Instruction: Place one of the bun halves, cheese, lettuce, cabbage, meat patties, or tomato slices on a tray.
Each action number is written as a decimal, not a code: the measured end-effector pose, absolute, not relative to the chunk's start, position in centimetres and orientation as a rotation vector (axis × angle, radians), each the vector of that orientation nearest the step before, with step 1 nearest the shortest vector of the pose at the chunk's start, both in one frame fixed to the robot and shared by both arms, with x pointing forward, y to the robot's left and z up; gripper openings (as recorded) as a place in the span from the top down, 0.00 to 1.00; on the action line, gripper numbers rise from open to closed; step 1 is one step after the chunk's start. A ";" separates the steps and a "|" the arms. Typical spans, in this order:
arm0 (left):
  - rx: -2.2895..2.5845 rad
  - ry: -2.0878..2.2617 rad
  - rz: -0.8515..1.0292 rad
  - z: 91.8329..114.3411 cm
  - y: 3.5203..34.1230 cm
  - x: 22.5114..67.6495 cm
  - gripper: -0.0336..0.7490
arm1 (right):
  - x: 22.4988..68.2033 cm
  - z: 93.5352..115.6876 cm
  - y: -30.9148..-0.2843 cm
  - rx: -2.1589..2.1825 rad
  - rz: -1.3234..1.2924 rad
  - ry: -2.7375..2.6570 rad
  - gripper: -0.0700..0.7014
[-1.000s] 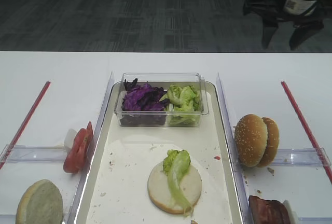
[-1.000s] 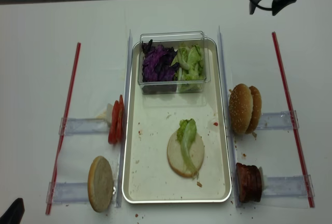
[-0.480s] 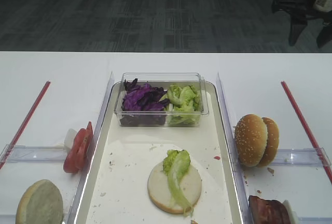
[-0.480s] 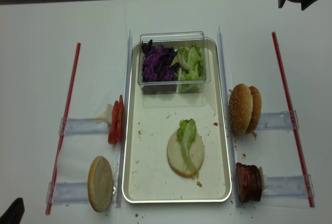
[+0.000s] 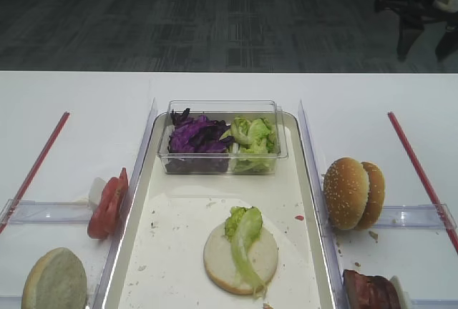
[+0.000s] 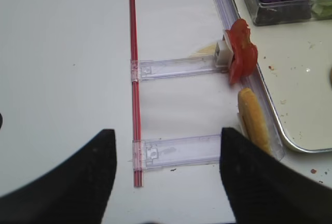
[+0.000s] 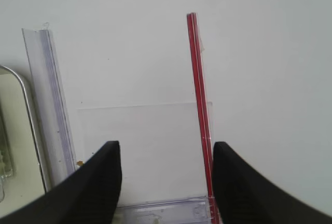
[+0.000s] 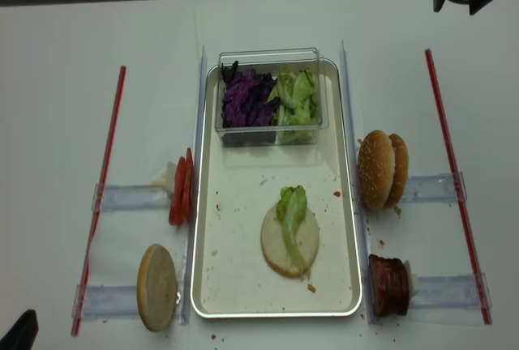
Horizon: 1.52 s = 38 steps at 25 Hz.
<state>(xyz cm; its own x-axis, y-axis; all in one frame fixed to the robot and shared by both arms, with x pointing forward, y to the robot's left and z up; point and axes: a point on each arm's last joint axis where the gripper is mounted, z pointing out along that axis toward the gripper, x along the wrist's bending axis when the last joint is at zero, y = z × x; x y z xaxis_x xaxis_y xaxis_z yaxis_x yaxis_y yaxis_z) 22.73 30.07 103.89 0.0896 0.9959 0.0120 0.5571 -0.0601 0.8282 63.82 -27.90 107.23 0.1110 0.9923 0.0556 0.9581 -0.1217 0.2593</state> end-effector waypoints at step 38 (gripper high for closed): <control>1.700 1.544 0.833 103.9 30.1 22.7 0.43 | 29.1 114.4 -29.8 1.831 0.769 1.723 0.38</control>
<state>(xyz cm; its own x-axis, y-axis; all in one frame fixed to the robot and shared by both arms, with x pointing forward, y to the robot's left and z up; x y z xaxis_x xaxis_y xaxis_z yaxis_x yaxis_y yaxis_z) 22.73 30.07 103.89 0.0896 0.9959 0.0120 0.5571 -0.0601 0.8282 29.06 -29.76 114.41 0.0364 0.9975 0.0600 0.7107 -0.0681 0.7002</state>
